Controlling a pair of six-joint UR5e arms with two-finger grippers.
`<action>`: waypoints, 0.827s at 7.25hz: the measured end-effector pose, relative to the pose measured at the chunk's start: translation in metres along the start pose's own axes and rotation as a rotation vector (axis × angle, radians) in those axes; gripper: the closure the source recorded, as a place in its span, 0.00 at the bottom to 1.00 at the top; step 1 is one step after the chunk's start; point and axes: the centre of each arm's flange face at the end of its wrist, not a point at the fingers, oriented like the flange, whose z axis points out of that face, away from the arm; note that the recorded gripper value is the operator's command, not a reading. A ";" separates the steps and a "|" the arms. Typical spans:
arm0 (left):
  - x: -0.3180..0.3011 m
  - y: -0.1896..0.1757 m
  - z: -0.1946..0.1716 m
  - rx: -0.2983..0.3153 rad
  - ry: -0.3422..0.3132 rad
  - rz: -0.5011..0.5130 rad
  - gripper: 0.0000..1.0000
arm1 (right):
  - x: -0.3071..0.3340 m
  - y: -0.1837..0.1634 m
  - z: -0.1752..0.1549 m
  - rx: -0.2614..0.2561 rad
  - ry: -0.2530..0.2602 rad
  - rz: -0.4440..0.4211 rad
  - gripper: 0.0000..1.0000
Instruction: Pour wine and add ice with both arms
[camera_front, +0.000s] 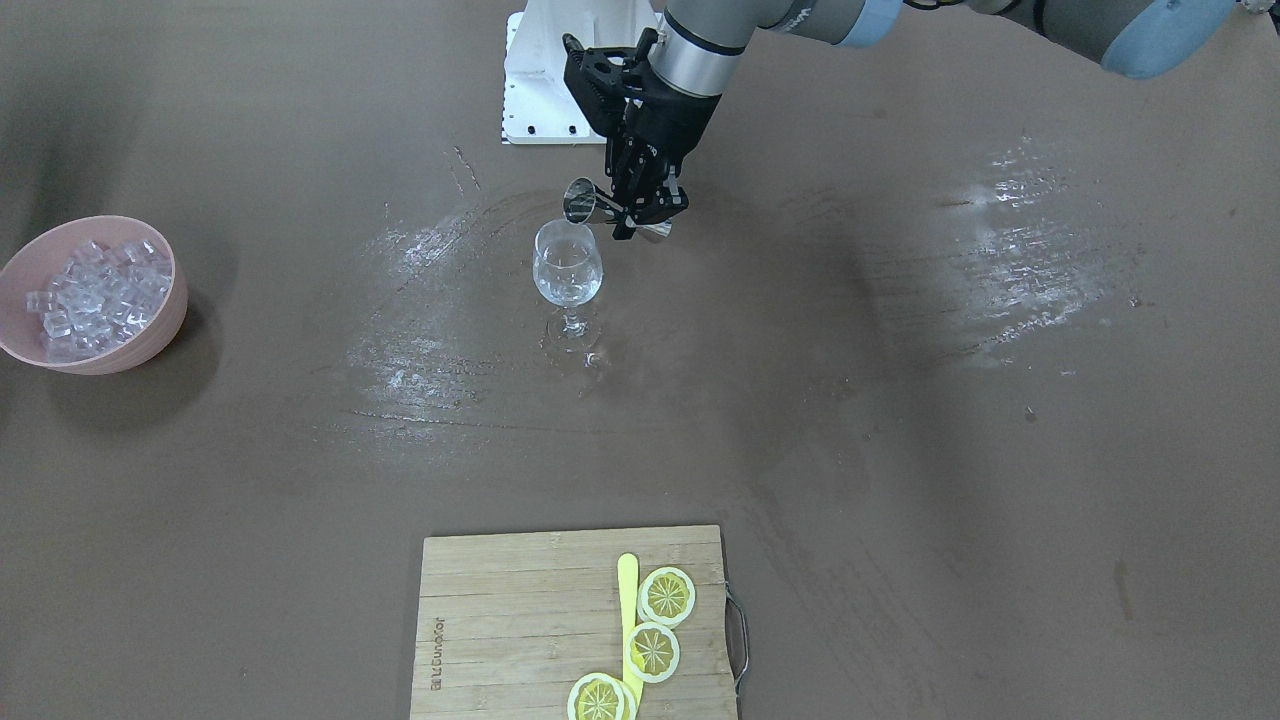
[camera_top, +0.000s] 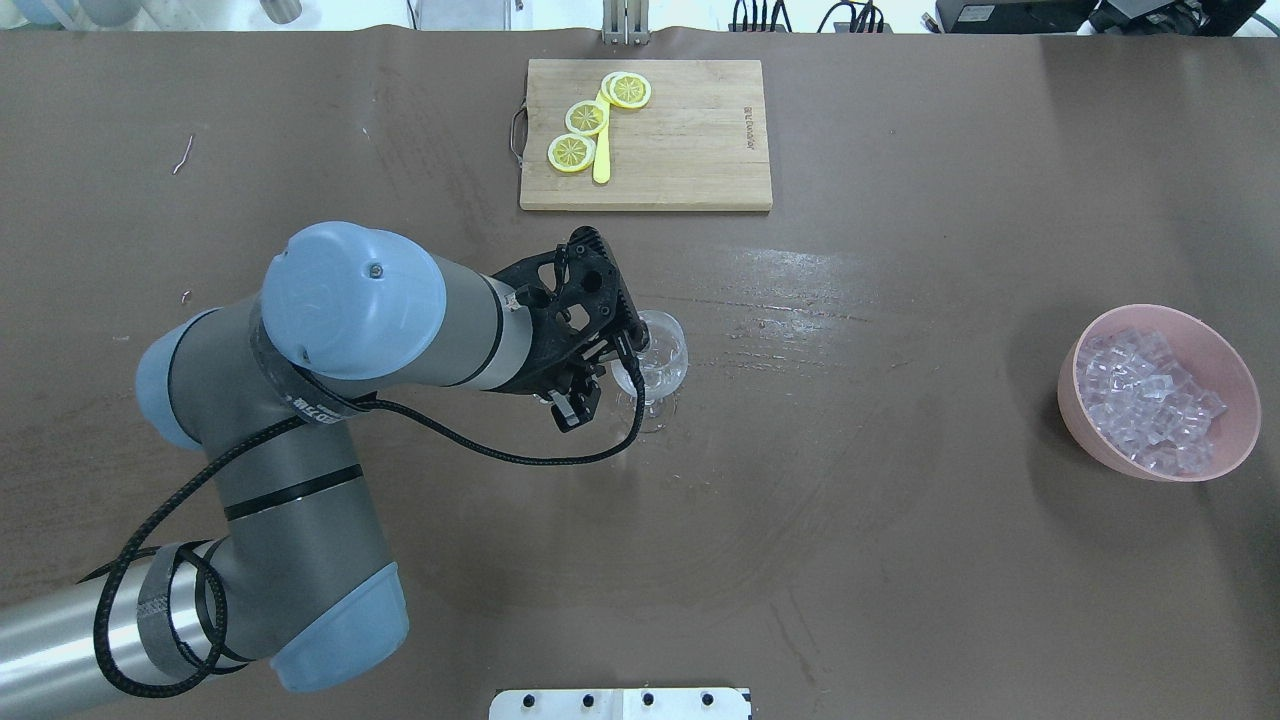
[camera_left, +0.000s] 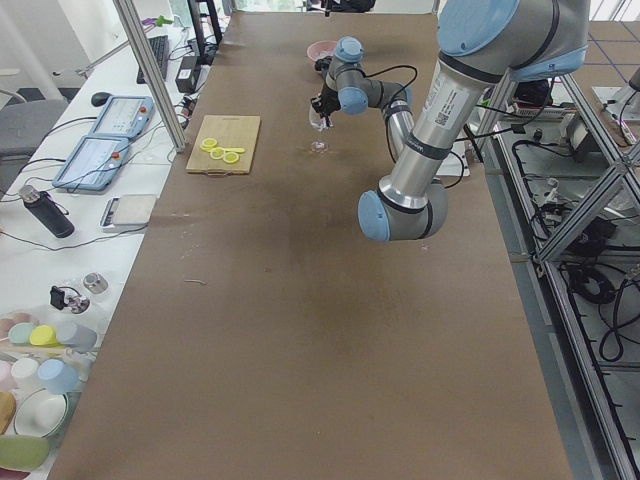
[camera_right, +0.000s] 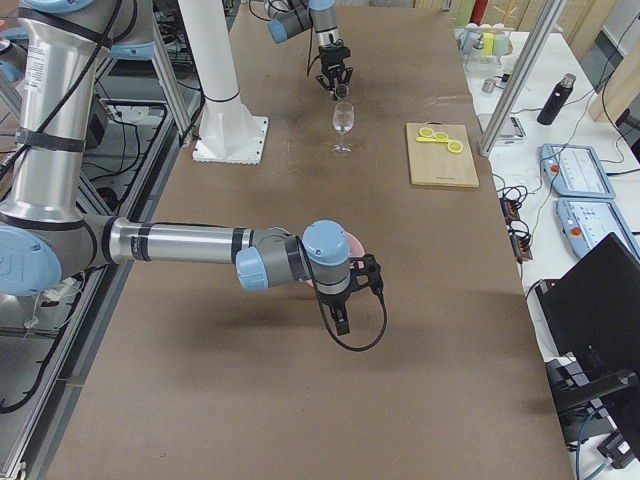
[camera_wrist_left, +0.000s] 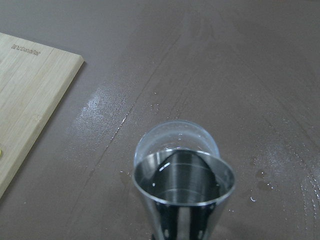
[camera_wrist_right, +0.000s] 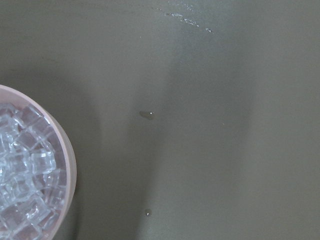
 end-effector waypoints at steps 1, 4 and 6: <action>0.000 -0.002 0.000 -0.011 -0.002 0.001 1.00 | 0.000 0.000 0.000 0.000 0.000 0.000 0.00; 0.000 -0.008 -0.002 -0.030 -0.005 -0.002 1.00 | 0.000 0.000 0.000 0.000 0.000 0.000 0.00; -0.002 -0.008 -0.002 -0.035 -0.007 -0.005 1.00 | 0.000 0.000 0.000 -0.001 -0.001 0.000 0.00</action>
